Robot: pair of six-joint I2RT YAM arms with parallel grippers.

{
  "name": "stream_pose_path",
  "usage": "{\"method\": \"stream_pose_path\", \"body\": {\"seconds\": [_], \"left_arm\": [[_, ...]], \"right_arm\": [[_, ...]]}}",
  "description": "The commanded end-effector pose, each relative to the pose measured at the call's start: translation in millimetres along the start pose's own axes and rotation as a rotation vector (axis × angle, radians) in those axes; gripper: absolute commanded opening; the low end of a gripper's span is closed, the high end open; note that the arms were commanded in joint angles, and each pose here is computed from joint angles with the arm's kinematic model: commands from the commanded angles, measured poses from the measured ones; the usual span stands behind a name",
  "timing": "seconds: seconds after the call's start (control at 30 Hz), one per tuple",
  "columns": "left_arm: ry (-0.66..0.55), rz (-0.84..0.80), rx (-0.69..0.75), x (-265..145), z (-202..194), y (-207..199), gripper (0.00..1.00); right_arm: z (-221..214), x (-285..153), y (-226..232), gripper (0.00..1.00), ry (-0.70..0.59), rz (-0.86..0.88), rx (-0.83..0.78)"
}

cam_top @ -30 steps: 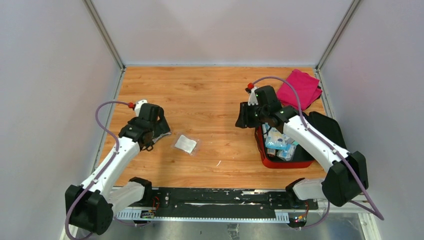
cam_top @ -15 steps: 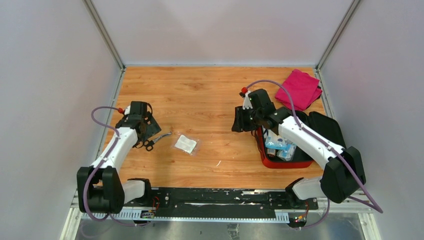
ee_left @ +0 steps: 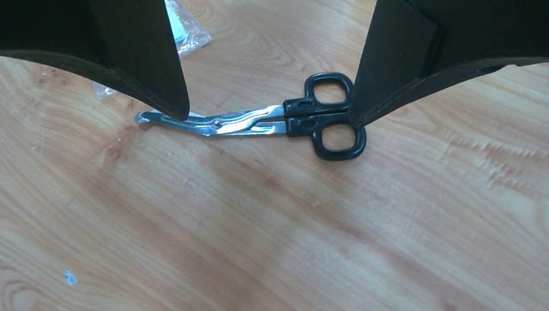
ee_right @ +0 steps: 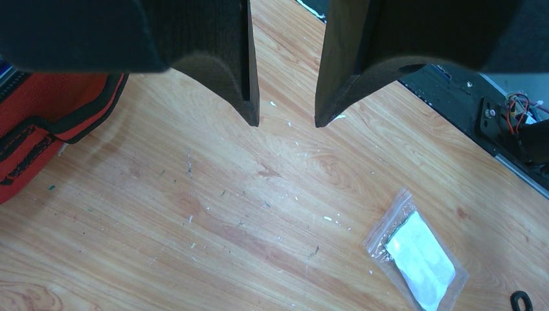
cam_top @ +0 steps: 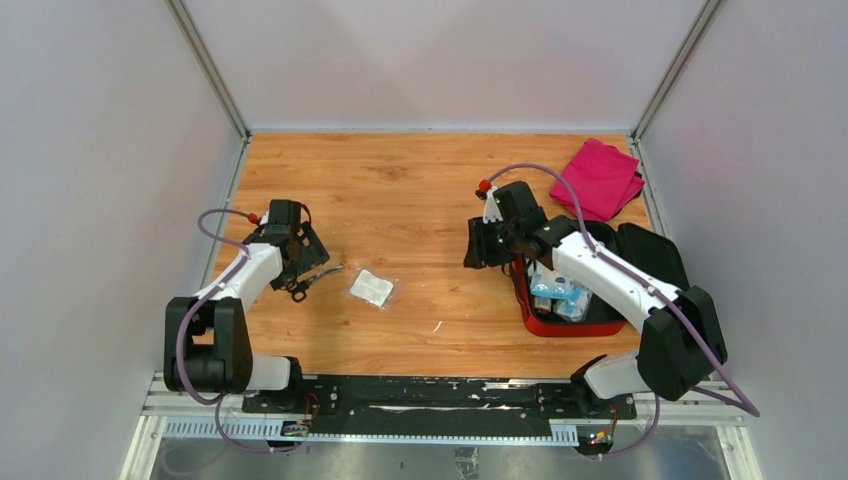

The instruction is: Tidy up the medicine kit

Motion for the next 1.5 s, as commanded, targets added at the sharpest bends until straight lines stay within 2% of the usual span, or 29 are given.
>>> {"method": "stream_pose_path", "body": {"seconds": [0.0, 0.67, 1.0, 1.13, 1.47], "left_arm": [[-0.026, -0.034, 0.003, 7.6, 4.0, -5.3, 1.00], [0.072, -0.067, 0.006, 35.9, -21.5, -12.2, 1.00], [0.115, -0.187, -0.011, 39.4, -40.1, -30.7, 0.92], [0.126, -0.230, 0.019, 37.6, -46.5, -51.3, 0.91], [0.118, -0.328, 0.110, 40.4, -30.3, -117.4, 0.89]], "right_arm": [[-8.7, 4.9, 0.6, 0.42, 0.033, 0.011, -0.039], [-8.1, -4.6, 2.6, 0.42, 0.008, 0.017, -0.047], [-8.4, -11.6, 2.6, 0.42, -0.010, 0.009, -0.038], [-8.9, -13.9, 2.0, 0.42, -0.011, 0.001, -0.036], [-11.0, -26.0, -0.7, 0.42, -0.021, -0.031, -0.034]]}}
Point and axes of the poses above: each gripper's point midway between its finger pads, its own x axis out along the fingers, its own y axis along the line the jaws close on, z = x × y, the point moved 3 cm from there along -x, back along the fingers, and after that the axes turned 7 degrees about x, right-handed, at the moved point
